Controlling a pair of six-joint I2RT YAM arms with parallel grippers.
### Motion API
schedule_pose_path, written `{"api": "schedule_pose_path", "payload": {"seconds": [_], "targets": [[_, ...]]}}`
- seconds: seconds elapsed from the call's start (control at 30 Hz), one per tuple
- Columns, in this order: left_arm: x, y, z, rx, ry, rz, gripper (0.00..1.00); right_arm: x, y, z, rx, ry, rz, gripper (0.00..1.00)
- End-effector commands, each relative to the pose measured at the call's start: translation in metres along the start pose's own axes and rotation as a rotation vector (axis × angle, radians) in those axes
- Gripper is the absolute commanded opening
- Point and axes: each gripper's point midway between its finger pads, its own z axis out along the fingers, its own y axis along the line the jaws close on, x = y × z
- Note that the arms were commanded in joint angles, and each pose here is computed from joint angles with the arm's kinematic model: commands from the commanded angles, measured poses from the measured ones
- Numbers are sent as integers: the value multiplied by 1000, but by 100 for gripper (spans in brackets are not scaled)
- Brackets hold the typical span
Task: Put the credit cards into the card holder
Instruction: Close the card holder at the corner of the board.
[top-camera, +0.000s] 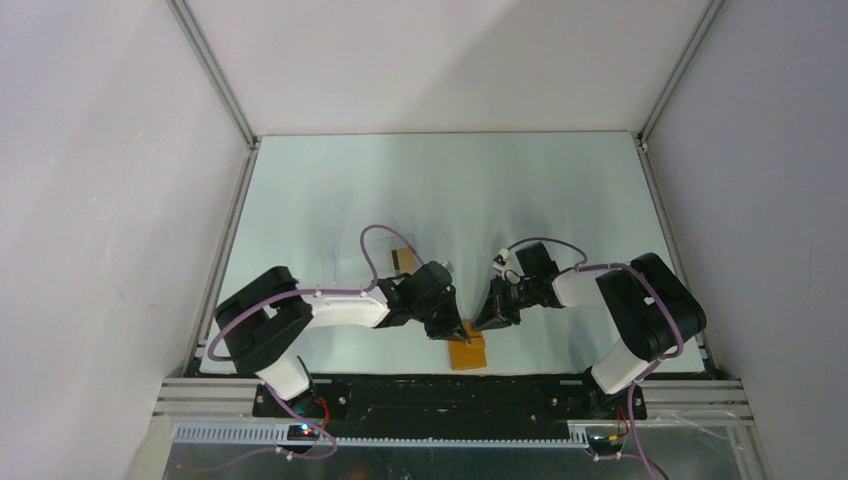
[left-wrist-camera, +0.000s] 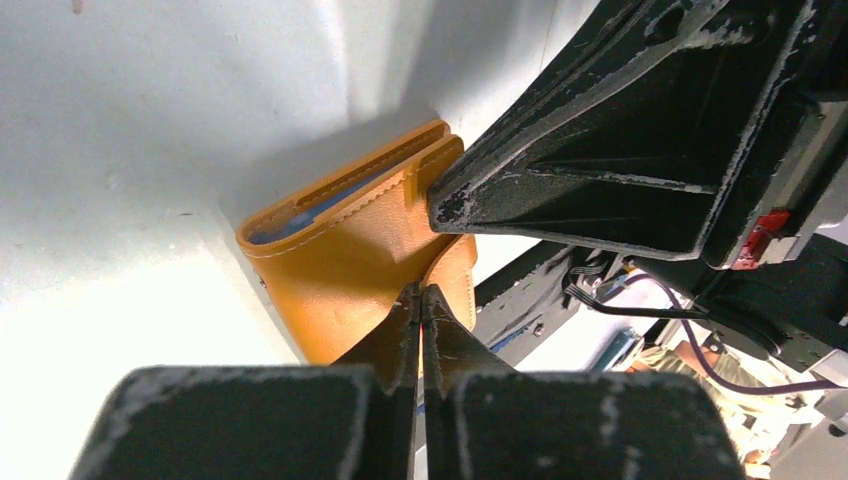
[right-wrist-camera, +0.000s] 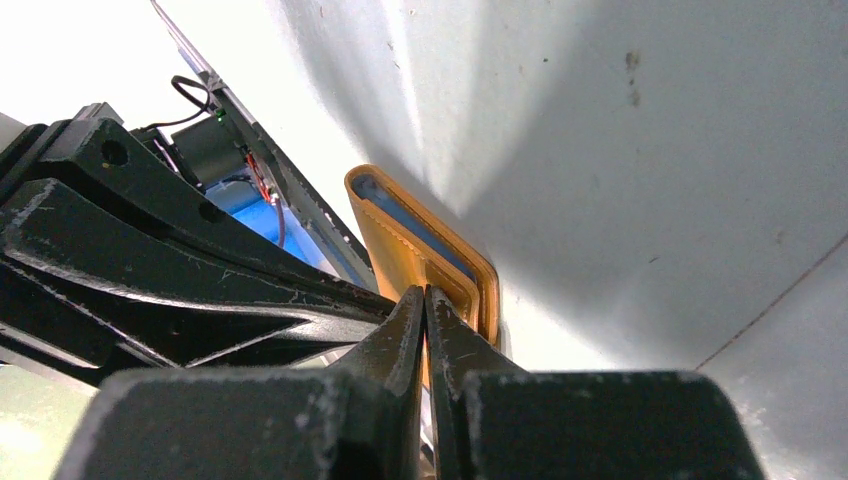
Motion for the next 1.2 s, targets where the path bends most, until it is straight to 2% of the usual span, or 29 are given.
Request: {"api": "schedule_pose_path", "payload": {"seconds": [0.0,0.23,0.57,1.17], "targets": [[-3,3,2,-44,-8,38,0,14,-39,3,165,0,37,7],[-3,-7,6,-12,5,49,0,13,-36,2,156,-5,28,8],[-5,-29,6,129,-12,58,0,12,-32,2,143,-6,19,8],[2,10,16,-62,0,86,0,14,-31,2,141,-1,14,8]]}}
